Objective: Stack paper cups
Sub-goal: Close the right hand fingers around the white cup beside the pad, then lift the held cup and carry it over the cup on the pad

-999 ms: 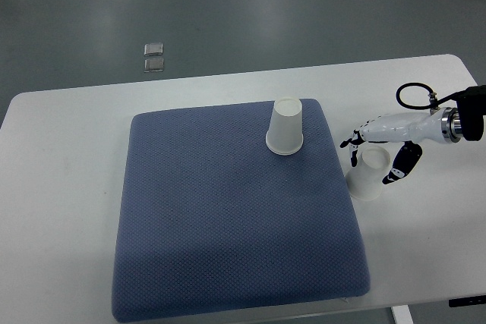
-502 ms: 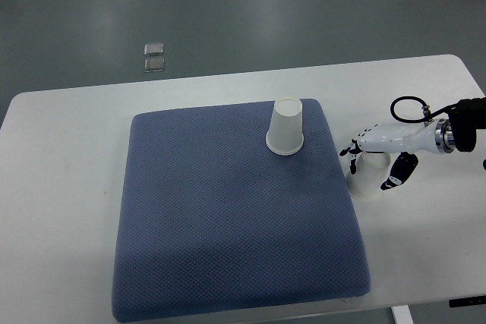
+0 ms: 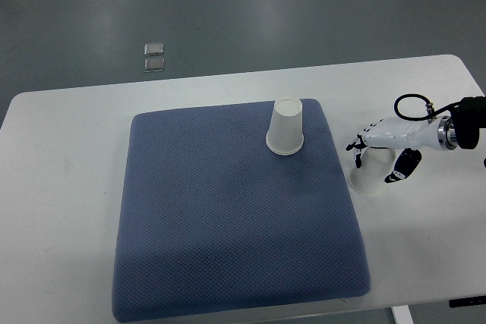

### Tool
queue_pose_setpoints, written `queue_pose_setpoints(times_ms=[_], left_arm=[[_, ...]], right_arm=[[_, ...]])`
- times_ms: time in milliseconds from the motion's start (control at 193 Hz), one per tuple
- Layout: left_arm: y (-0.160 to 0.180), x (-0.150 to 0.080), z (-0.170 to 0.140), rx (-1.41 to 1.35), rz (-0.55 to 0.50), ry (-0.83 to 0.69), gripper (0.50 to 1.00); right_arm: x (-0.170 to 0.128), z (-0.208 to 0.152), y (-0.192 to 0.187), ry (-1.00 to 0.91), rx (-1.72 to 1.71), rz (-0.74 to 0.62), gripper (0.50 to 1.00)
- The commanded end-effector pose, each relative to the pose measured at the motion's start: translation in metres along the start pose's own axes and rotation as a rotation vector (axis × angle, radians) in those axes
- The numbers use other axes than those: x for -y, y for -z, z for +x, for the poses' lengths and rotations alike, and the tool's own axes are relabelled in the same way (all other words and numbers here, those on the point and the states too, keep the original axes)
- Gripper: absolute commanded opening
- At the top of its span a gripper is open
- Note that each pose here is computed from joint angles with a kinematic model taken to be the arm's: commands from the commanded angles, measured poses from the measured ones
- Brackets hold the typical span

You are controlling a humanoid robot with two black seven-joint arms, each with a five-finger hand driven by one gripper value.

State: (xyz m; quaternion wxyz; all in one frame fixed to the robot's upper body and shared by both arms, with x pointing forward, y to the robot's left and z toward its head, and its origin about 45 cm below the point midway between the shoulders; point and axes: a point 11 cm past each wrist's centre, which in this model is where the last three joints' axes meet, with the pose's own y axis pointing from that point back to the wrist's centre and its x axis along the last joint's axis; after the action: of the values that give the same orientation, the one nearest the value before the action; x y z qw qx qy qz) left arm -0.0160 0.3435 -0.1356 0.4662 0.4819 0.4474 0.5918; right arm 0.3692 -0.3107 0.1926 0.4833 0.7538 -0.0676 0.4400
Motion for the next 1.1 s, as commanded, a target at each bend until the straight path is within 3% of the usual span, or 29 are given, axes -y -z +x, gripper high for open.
queue_pose_setpoints(times_ms=[0, 52, 160, 404, 667, 1097], left_arm=[[0.000, 0.000, 0.000, 0.000, -0.002, 0.000, 1.000], [0.000, 0.000, 0.000, 0.000, 0.000, 0.000, 1.000], [0.000, 0.000, 0.000, 0.000, 0.000, 0.000, 1.000], [0.000, 0.000, 0.000, 0.000, 0.000, 0.000, 1.000], [0.000, 0.000, 0.000, 0.000, 0.000, -0.002, 1.000], [0.000, 0.000, 0.000, 0.000, 0.000, 0.000, 1.000]], right_arm=[[0.001, -0.002, -0.002, 0.004, -0.002, -0.005, 0.864], [0.003, -0.005, 0.001, 0.007, 0.001, 0.002, 0.860], [0.004, -0.011, 0.001, 0.018, -0.008, 0.004, 0.783], [0.004, -0.011, -0.001, 0.018, -0.010, -0.001, 0.756], [0.006, -0.008, 0.002, 0.015, -0.015, 0.008, 0.670], [-0.007, 0.036, -0.005, -0.042, -0.058, -0.010, 0.668]])
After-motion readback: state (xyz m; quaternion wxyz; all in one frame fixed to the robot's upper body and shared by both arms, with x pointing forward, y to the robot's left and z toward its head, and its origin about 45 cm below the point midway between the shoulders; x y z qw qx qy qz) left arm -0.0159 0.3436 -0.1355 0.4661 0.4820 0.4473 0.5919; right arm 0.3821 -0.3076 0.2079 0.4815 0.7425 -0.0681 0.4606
